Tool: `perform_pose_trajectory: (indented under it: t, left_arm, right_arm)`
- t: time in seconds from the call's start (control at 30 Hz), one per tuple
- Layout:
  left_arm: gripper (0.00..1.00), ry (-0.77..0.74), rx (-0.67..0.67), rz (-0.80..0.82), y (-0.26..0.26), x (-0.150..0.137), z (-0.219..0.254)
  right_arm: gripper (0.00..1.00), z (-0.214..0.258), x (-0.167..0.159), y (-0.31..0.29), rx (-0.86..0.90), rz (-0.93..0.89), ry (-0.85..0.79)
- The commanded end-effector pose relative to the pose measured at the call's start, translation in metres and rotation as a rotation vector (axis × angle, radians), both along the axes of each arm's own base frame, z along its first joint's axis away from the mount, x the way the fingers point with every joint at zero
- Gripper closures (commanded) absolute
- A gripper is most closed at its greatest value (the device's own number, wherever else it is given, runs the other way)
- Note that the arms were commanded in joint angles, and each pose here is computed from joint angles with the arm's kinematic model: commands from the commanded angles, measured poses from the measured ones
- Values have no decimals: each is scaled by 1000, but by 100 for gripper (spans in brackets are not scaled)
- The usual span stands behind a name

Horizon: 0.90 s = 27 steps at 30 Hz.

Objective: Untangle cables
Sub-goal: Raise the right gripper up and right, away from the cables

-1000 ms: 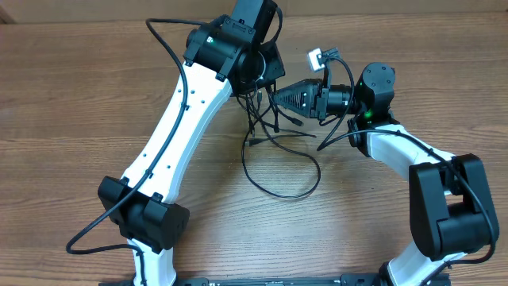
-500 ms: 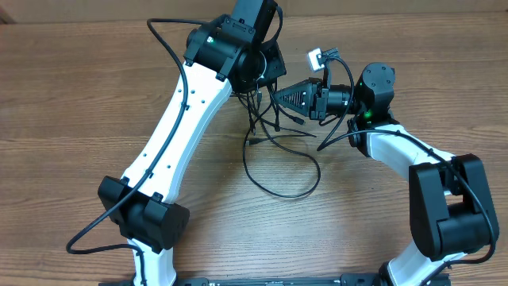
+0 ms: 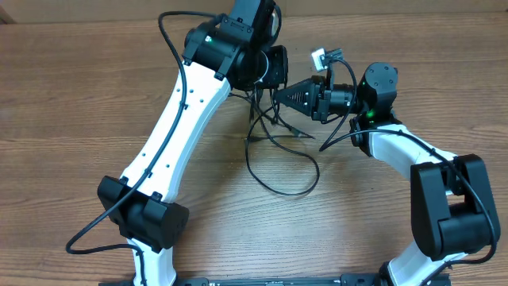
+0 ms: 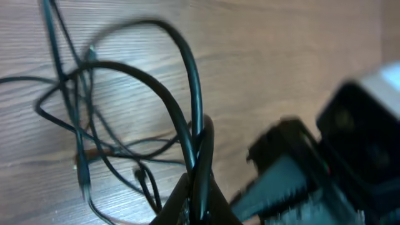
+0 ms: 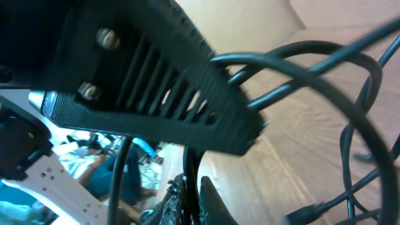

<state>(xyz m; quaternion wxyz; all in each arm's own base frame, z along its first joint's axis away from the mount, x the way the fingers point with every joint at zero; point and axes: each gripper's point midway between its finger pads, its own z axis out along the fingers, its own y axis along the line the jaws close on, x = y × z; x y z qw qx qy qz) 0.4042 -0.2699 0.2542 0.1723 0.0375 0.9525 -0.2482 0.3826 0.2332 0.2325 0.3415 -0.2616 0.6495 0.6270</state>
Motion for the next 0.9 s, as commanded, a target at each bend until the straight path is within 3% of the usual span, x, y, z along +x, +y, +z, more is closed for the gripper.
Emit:
perform_pose_trajectory:
  t: [0.0,0.27,0.57,0.77,0.8,0.87]
  left_arm:
    - [96,55,-89,-219,-24,-36,6]
    - [96,130,-46,-211,-15,-51,-4]
    - [95,98,17,-166,-5,-41,-8]
    - [96,79,-21,-111,-9,-29,-3]
    - [96,81,-33,-89,-9,-26,-1]
    - [96,91,-57,-33,-6,-19,1]
  right_arm:
    - [96,13,38,-25,3,-230,-100]
    - [96,43,48,-48,46,-318,-290]
    - [96,75,40,-60,143,-323,-317]
    - [96,54,32,-53,94,-230,-210]
    - [95,48,33,-52,83,-220,-168]
    - [80,33,35,-51,60,-209,-81]
